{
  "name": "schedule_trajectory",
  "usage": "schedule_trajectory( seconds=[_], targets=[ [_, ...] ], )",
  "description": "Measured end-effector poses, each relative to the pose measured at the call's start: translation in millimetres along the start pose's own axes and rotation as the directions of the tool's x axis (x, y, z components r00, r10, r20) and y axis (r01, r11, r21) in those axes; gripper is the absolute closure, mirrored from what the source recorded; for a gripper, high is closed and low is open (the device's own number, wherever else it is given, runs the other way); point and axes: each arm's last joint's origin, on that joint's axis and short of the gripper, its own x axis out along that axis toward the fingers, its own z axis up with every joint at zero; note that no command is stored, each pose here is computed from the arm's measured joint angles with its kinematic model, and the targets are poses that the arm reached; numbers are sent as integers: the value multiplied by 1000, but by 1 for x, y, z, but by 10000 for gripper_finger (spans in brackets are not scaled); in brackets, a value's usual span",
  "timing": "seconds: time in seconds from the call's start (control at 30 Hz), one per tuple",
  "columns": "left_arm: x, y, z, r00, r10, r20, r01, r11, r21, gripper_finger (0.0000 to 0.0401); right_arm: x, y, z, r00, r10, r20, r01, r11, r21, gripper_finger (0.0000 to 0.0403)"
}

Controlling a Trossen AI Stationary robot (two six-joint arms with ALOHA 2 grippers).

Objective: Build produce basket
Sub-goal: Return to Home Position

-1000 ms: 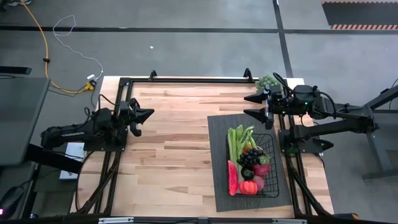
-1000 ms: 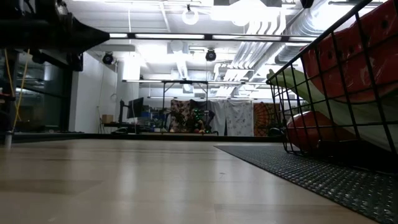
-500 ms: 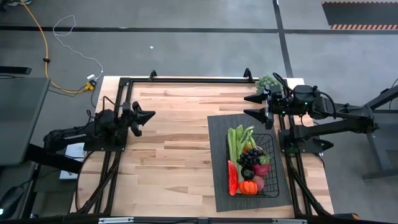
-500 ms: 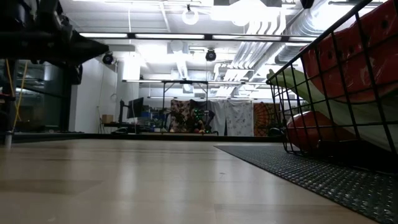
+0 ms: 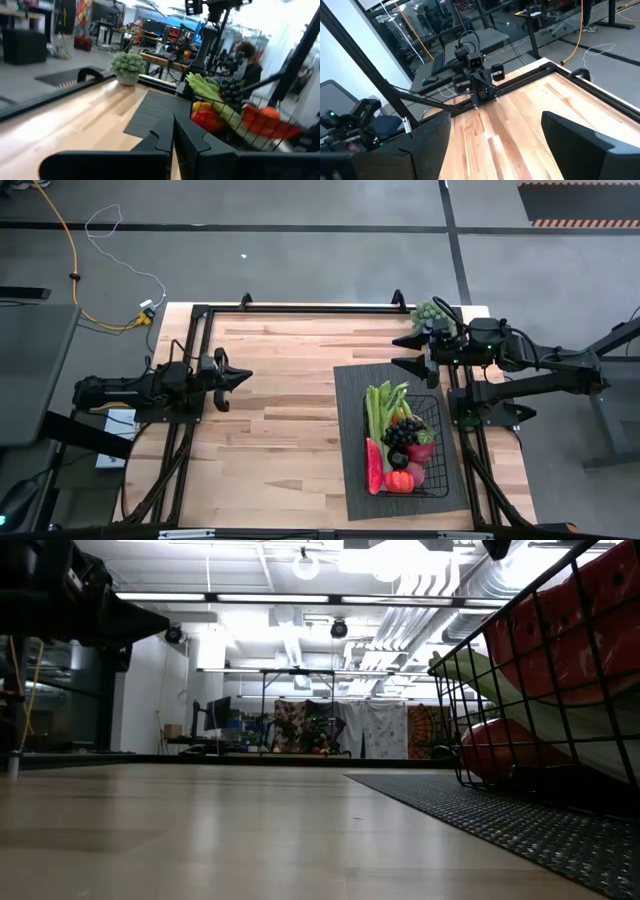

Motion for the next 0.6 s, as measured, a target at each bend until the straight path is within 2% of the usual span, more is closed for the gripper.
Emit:
schedule_trajectory(
  seconds=[0.07,0.2,0.3,0.43,0.6],
  targets=[
    [0,0,0,1000,-9,-3,9,999,43,401,0,0,0,1000,1,0,-1,1000,9,100],
    [0,0,0,1000,-11,-4,12,999,48,401,-3,0,1,1000,4,6,-5,999,47,105],
    [0,0,0,1000,-14,-4,14,999,48,401,-10,1,1,1000,18,11,-18,999,40,131],
    [0,0,0,1000,-14,-4,14,999,48,400,-25,2,2,997,79,15,-78,997,-20,208],
    [0,0,0,1000,-14,-4,14,999,48,398,-46,-2,-8,995,102,25,-99,991,-94,355]
  ],
)
